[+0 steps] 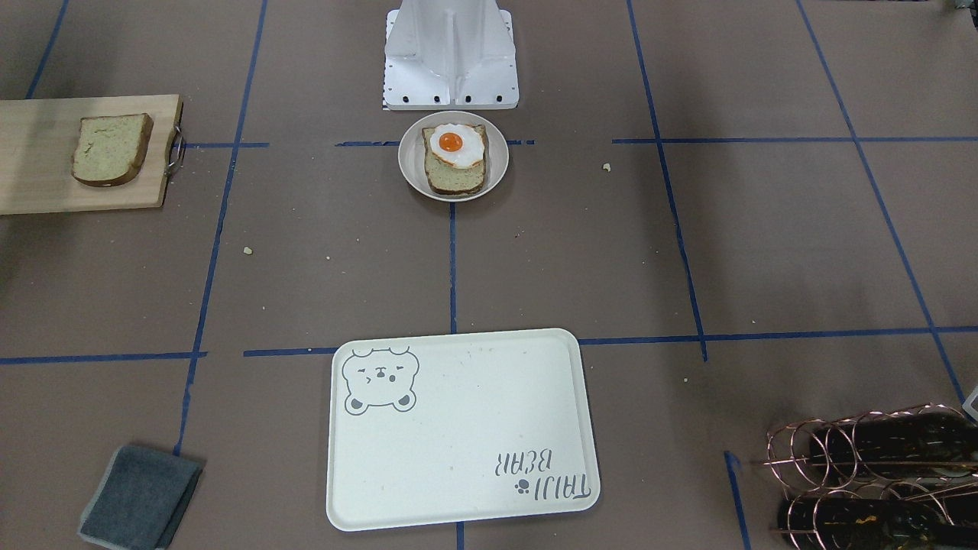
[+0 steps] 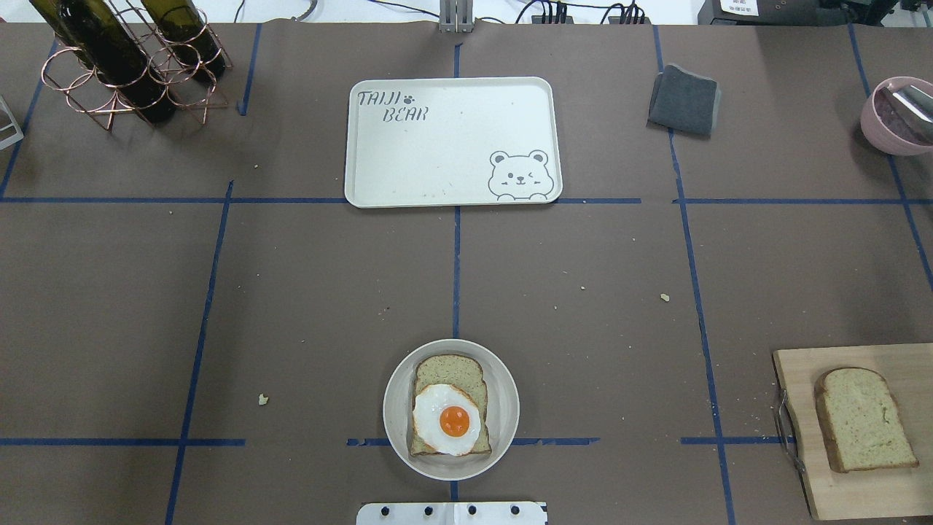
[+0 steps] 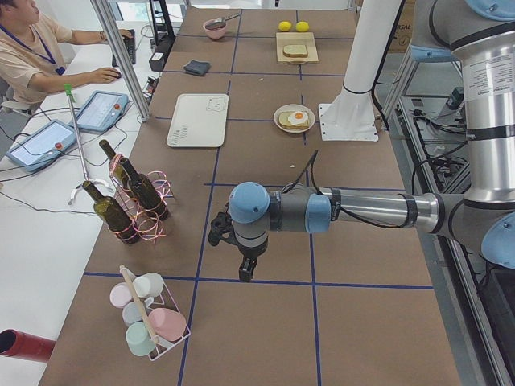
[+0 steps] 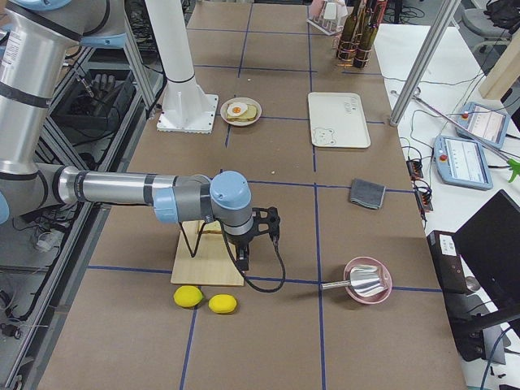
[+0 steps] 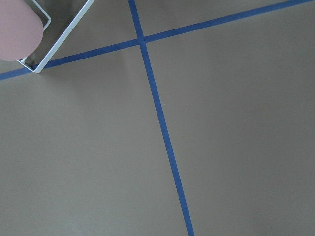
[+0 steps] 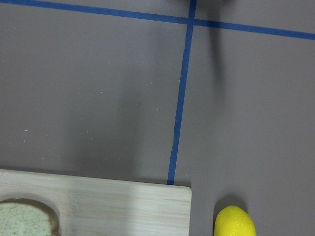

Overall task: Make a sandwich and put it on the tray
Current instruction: 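Lower the right gripper onto the bread slice on the wooden board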

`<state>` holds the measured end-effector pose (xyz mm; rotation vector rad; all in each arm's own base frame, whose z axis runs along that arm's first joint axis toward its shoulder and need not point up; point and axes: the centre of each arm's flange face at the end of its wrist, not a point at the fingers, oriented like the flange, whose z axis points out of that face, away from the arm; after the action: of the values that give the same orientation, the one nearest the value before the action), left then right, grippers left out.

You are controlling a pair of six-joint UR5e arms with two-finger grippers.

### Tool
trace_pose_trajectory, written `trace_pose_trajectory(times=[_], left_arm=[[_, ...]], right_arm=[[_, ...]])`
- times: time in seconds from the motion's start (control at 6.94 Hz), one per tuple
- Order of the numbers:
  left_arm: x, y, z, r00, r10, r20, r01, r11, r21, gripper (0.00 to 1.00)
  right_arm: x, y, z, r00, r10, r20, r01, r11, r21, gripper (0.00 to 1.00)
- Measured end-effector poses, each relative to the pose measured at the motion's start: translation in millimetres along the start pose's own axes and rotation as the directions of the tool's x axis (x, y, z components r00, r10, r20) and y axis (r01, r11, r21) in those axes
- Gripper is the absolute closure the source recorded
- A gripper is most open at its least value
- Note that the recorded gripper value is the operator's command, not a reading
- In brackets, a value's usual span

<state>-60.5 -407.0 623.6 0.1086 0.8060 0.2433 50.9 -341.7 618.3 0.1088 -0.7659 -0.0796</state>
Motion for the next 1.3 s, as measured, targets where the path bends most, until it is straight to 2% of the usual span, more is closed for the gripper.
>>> trace_pose_trajectory(times=[0.29, 0.58, 0.86, 1.01, 1.3], left_arm=[[0, 0, 0, 1.000, 0.000, 0.000, 0.000, 1.000, 0.001, 0.00], [1, 0, -1, 1.000, 0.000, 0.000, 0.000, 1.000, 0.001, 0.00], [3, -1, -1, 1.000, 0.001, -0.022, 0.000, 1.000, 0.007, 0.00], [4, -1, -1, 1.000, 0.001, -0.029, -0.001, 1.000, 0.009, 0.00], [5, -2, -2, 0.999, 0.004, -0.033, -0.003, 1.000, 0.013, 0.00]], right_arm=[[-2, -2, -2, 1.000, -0.005, 0.003, 0.005, 1.000, 0.005, 0.00], [-16, -12, -5, 0.998, -0.069, 0.012, 0.068, 0.997, 0.045, 0.00], [-53, -28, -8, 0.986, -0.162, 0.050, 0.156, 0.982, 0.101, 0.00], [-71, -29, -5, 0.982, -0.169, 0.086, 0.158, 0.980, 0.118, 0.00], [-96, -7, 21, 0.984, -0.101, 0.147, 0.090, 0.993, 0.075, 0.00]])
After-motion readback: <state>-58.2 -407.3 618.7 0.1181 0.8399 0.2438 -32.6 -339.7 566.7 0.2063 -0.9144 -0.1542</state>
